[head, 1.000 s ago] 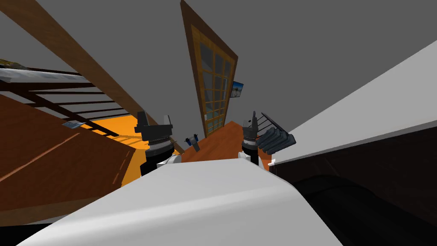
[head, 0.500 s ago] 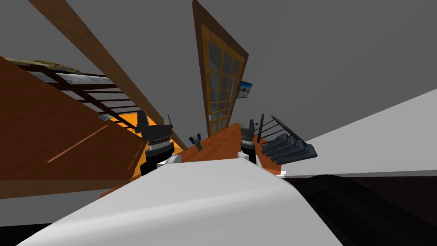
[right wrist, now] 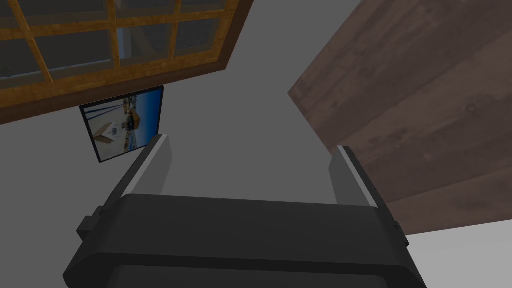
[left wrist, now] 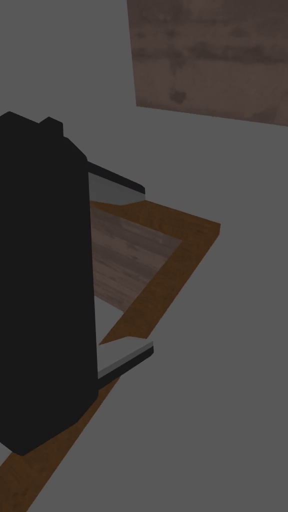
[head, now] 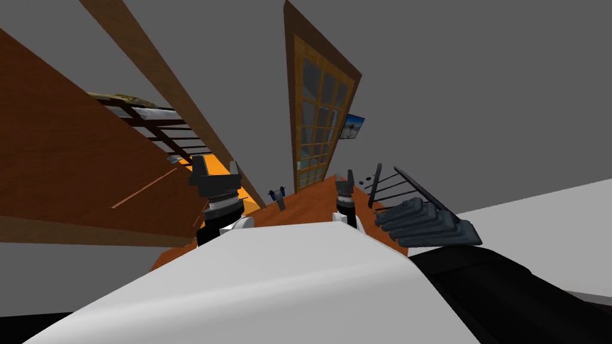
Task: Pull the door open
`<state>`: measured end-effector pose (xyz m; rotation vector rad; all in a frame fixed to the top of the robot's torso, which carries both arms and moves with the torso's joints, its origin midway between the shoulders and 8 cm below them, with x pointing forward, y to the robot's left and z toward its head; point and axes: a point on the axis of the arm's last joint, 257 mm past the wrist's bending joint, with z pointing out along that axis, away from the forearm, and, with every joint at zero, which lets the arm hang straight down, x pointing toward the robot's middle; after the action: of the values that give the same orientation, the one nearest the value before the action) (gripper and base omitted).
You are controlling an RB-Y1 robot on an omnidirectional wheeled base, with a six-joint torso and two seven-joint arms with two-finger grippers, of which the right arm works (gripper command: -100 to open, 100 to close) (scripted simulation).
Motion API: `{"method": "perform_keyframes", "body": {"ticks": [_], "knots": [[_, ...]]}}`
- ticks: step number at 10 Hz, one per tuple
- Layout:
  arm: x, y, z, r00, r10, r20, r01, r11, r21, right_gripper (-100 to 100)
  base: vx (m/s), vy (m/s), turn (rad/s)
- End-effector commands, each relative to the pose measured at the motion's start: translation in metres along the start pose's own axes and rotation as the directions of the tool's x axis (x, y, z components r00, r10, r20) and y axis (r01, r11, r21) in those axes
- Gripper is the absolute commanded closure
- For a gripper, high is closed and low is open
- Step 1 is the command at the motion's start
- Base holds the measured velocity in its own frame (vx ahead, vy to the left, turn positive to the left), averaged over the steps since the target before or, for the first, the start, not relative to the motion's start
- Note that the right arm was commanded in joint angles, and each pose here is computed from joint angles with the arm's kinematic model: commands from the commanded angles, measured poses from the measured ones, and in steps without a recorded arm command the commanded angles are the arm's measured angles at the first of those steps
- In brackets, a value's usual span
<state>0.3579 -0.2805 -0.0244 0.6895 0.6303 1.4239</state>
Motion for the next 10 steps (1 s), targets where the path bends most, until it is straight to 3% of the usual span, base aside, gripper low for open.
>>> {"method": "perform_keyframes", "body": {"ticks": [1, 5, 10], "knots": [[-0.004, -0.014, -0.0024, 0.999, 0.042, 0.005, -0.042, 0.999, 0.021, -100, 0.074, -0.043, 0.222], [-0.017, -0.049, -0.0114, 0.988, 0.149, 0.033, -0.151, 0.986, 0.073, -100, 0.074, -0.045, 0.196], [-0.037, -0.095, -0.0261, 0.952, 0.290, 0.099, -0.301, 0.945, 0.129, -100, 0.073, -0.052, 0.211]]}}
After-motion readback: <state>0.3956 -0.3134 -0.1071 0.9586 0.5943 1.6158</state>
